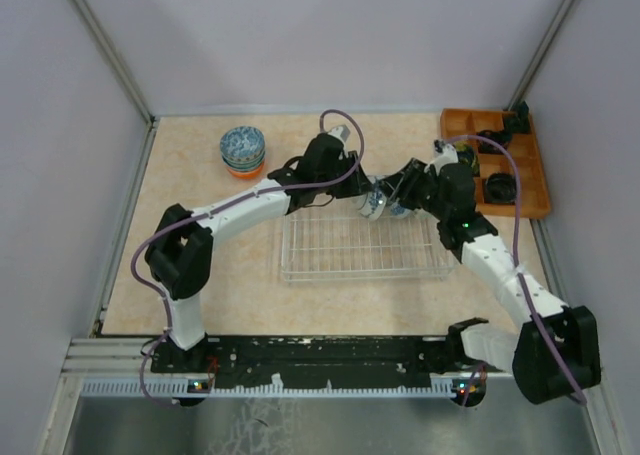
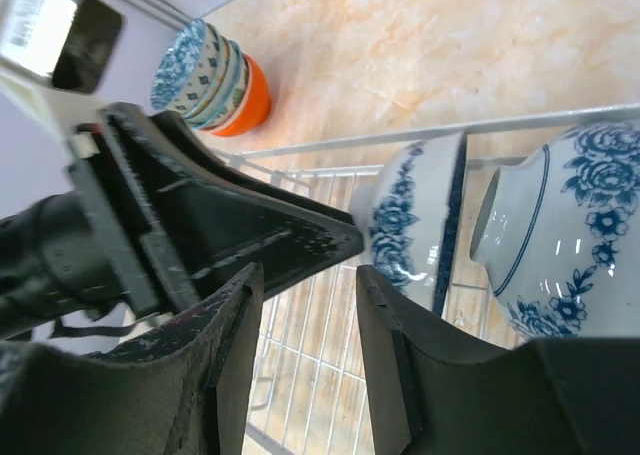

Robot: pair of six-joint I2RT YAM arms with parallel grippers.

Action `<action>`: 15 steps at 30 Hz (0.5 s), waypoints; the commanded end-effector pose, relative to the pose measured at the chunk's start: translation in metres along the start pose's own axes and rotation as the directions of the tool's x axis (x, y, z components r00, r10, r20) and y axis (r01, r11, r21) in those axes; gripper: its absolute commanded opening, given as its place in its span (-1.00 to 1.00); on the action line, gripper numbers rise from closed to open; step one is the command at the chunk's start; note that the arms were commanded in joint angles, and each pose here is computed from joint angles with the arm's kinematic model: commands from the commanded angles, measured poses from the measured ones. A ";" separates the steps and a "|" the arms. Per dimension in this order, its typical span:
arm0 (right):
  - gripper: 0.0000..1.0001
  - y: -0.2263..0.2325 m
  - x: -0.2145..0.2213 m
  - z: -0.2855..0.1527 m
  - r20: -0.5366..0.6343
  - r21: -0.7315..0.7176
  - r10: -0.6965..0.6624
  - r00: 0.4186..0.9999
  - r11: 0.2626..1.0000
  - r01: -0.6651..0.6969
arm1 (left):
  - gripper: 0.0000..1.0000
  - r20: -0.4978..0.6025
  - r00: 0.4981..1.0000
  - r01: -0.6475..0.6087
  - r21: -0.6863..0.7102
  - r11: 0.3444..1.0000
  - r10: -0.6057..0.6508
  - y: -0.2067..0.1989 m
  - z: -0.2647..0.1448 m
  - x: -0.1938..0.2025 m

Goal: Load the bowls into the dish rack
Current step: Turn the bowl upside down on the dish rack.

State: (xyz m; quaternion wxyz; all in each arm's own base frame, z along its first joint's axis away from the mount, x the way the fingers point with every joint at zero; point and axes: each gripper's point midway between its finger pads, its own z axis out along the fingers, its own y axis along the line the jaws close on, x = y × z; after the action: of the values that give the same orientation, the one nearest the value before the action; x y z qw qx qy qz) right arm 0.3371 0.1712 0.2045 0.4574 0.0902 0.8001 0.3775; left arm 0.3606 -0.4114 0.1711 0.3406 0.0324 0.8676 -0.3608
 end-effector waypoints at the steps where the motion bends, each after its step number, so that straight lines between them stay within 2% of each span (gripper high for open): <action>1: -0.13 0.028 -0.046 -0.024 0.126 -0.033 -0.067 0.990 0.997 0.072 | -0.17 -0.038 0.999 -0.005 0.000 1.000 0.005 -0.002 0.014 0.013; 9: -0.08 0.027 -0.061 -0.047 0.163 -0.029 -0.068 0.984 0.997 0.074 | -0.16 -0.039 0.999 -0.014 -0.003 1.000 0.014 -0.006 0.026 0.009; 15: -0.07 0.026 -0.064 -0.055 0.168 -0.034 -0.068 0.983 0.997 0.075 | -0.04 -0.023 1.000 -0.018 0.003 1.000 0.018 -0.011 0.024 0.002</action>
State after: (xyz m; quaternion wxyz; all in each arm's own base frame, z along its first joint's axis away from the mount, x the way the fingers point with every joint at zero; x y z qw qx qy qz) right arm 0.3272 0.1314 0.2485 0.5074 0.1054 0.7765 0.3583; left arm 0.3729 -0.4344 0.1741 0.3445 0.0395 0.8608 -0.3724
